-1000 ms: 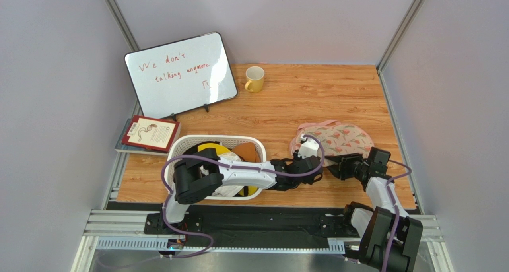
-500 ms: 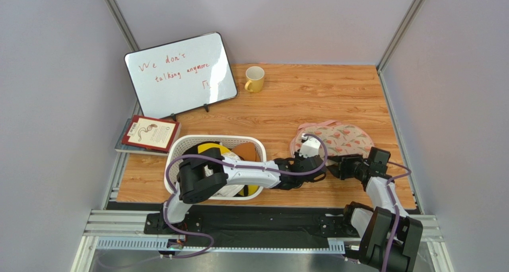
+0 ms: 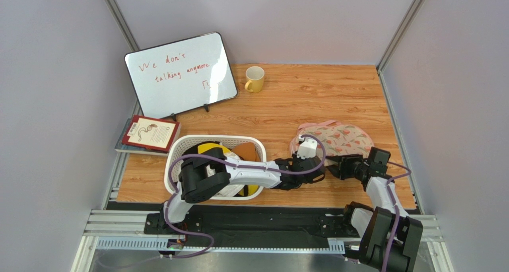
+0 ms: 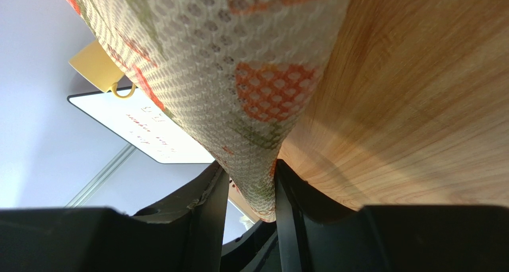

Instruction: Place the bra in the laundry bag and zip it closed

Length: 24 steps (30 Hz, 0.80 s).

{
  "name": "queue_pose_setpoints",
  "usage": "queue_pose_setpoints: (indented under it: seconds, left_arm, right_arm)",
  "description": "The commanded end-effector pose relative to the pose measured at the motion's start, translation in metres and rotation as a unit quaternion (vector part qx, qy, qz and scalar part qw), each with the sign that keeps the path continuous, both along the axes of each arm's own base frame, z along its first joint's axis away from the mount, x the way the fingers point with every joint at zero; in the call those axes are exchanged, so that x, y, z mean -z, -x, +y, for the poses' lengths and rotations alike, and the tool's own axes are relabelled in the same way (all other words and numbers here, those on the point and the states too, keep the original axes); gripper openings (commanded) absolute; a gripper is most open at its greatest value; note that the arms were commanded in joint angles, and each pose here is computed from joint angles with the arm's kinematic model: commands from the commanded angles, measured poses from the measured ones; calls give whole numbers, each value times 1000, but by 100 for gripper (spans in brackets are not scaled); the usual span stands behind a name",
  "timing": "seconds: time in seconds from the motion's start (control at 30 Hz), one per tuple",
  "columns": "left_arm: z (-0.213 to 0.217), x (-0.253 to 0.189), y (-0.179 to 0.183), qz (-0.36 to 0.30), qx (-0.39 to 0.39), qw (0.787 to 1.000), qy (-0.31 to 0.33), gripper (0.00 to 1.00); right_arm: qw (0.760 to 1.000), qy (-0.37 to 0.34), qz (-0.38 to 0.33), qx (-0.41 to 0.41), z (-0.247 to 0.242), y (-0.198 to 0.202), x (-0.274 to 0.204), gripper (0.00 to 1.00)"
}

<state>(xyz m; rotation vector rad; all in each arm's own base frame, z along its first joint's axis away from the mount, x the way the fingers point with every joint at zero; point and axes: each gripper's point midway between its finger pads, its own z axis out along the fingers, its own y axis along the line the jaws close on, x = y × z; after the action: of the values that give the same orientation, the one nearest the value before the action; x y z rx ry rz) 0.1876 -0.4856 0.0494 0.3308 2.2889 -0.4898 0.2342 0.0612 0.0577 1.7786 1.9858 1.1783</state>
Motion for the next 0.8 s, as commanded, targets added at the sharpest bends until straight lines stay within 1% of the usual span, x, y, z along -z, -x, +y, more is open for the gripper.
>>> queue_pose_setpoints:
  seconds: [0.0, 0.1, 0.3, 0.43, 0.53, 0.7, 0.73, 0.77]
  left_arm:
    - [-11, -1, -11, 1, -8, 1000, 16, 42]
    - [-17, -6, -13, -3, 2, 1000, 26, 42]
    - [-22, -13, -12, -6, 14, 999, 38, 45]
    - [-26, -11, -8, 0, 25, 998, 51, 49]
    - [-26, -10, -10, -4, 27, 998, 49, 49]
    - [-23, -10, -19, -6, 13, 999, 42, 42]
    - [-21, -9, -22, -5, 10, 999, 39, 38]
    - [-21, -10, -24, -5, 8, 999, 39, 36]
  right_arm:
    - [1000, -5, -19, 5, -1, -9, -16, 38]
    - [1000, -5, -17, 7, -1, -8, -15, 38]
    - [1000, -6, -17, 6, -2, -9, -16, 38]
    - [1000, -4, -18, 5, -1, -9, -15, 38]
    - [1000, -6, -18, 5, -1, -10, -15, 38]
    - [1000, -7, -17, 4, -1, -9, -15, 38]
    - [1000, -7, -18, 4, -1, -9, -15, 38]
    - [1000, -7, -17, 5, -1, -9, -15, 38]
